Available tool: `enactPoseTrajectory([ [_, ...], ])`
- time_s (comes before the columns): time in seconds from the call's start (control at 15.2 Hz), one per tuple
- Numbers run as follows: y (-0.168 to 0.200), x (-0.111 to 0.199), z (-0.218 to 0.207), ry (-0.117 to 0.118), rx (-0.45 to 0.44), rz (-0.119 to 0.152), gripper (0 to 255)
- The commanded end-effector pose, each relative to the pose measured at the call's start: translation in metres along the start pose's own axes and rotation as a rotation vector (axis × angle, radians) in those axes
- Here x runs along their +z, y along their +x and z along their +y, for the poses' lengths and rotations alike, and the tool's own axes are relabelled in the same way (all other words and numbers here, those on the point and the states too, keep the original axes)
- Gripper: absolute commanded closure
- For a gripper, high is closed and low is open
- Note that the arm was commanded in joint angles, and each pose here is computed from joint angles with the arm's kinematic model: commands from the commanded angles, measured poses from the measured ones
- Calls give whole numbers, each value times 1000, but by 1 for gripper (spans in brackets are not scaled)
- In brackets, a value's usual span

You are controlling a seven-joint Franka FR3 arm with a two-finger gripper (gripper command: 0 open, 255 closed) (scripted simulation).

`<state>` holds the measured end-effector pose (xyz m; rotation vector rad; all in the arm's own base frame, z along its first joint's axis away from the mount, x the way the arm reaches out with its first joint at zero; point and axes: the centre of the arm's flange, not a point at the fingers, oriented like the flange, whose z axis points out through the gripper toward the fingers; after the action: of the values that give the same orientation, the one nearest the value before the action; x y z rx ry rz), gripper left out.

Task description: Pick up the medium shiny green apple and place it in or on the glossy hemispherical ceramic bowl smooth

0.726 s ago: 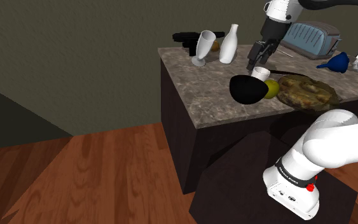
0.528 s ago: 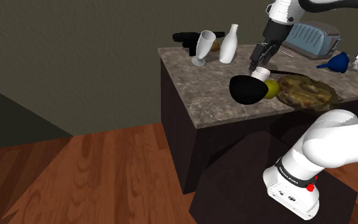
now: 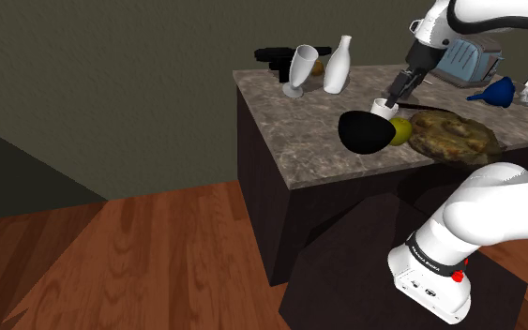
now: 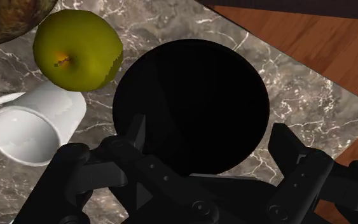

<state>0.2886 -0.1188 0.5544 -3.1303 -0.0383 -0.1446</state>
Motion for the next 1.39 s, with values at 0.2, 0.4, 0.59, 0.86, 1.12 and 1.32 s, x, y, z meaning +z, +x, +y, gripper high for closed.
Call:
enactPoseTrajectory([
  [0.2, -11, 21, 62, 5, -17, 12, 0],
  [0.4, -17, 33, 100, 8, -25, 19, 0],
  [0.59, -22, 45, 138, 11, -34, 26, 0],
  [0.86, -23, 64, 146, 12, -36, 27, 0],
  [1.12, -22, 85, 146, 12, -36, 27, 0],
  [1.32, -22, 88, 146, 12, -36, 27, 0],
])
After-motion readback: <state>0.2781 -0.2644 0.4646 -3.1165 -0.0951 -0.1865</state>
